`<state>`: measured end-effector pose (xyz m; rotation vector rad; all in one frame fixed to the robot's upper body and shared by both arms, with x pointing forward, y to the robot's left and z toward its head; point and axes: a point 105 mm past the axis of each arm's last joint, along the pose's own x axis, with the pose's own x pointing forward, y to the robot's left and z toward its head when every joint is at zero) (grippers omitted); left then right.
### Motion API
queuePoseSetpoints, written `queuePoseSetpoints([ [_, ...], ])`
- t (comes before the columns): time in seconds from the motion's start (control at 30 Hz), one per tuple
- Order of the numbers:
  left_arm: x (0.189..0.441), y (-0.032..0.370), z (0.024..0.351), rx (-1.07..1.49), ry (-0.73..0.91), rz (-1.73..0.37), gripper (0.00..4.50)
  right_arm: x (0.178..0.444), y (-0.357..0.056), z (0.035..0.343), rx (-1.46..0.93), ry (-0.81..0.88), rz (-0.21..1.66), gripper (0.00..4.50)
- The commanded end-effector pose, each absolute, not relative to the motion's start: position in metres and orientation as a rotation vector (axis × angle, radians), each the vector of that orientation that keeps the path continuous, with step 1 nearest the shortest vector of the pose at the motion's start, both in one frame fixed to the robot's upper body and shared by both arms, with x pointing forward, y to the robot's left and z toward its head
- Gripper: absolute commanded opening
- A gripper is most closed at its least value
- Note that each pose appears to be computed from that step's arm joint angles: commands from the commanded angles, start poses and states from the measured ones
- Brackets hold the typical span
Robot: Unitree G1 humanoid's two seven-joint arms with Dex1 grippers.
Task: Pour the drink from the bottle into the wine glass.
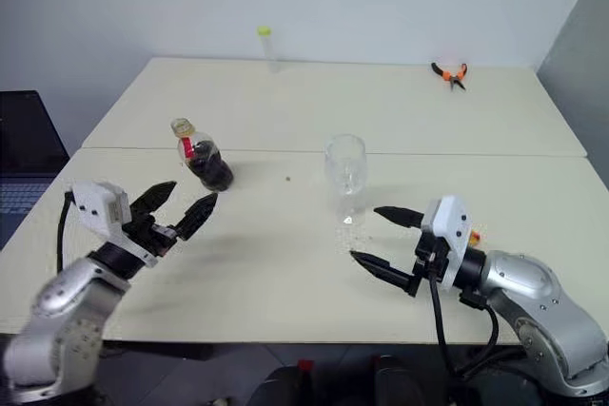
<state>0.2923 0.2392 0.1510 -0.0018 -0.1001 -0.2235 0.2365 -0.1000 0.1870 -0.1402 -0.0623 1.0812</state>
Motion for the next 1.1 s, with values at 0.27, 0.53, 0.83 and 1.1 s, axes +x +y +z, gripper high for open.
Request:
queuePoseSetpoints([
  [0.27,0.333,0.254,0.146,0.077,-0.113,-0.038,4.50,0.232,-0.085,0.209,-0.129,-0.130,1.121,4.18],
  [0.53,0.369,0.273,0.144,0.072,-0.059,-0.059,4.50,0.233,-0.081,0.213,-0.139,-0.142,1.116,4.18],
  [0.83,0.404,0.266,0.143,0.080,-0.031,-0.143,4.50,0.234,-0.079,0.215,-0.141,-0.159,1.098,4.18],
  [1.1,0.424,0.251,0.149,0.087,-0.056,-0.187,4.50,0.236,-0.080,0.219,-0.132,-0.180,1.068,4.18],
])
